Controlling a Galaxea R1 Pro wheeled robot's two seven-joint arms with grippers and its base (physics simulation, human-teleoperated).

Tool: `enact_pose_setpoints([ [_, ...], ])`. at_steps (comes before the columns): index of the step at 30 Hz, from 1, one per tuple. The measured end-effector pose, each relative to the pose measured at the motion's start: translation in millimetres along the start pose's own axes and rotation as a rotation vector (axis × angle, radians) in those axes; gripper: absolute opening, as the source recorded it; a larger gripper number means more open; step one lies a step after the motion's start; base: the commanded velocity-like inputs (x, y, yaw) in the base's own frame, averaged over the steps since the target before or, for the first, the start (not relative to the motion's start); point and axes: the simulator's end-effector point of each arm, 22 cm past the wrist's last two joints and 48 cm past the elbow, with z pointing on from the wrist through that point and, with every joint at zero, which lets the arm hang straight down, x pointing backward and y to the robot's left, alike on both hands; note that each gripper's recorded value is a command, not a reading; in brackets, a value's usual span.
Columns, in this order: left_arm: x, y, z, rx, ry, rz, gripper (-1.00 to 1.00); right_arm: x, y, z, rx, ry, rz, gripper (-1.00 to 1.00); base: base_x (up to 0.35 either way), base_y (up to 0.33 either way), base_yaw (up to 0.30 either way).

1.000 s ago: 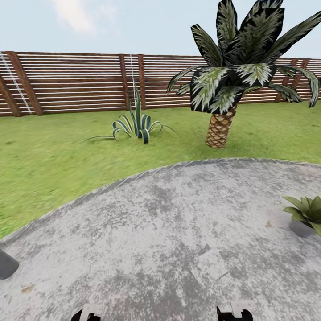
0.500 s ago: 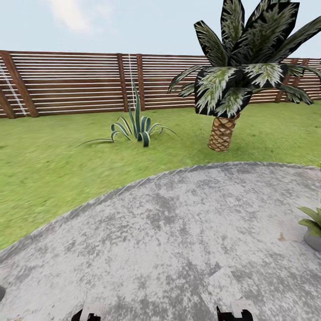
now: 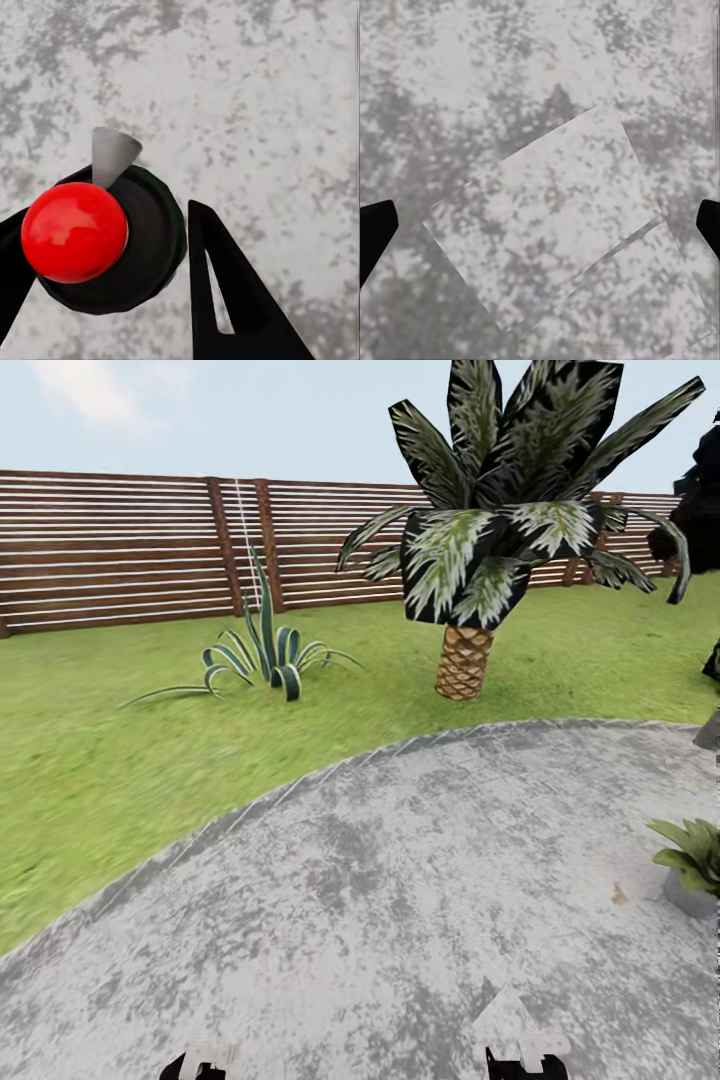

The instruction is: Pick up the pesticide atomizer in the garden and spray insectifuge to fully cover both potted plants in the garden.

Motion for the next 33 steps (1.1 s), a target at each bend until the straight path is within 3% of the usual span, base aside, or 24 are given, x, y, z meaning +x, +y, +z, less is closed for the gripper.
enact_pose_setpoints([
  [33,0.1,0.7,0.0,-0.001,0.0,0.0,-1.0,-0.1,0.0,0.0,0.0,0.0,0.0,1.0,0.337,0.001,-0.264],
])
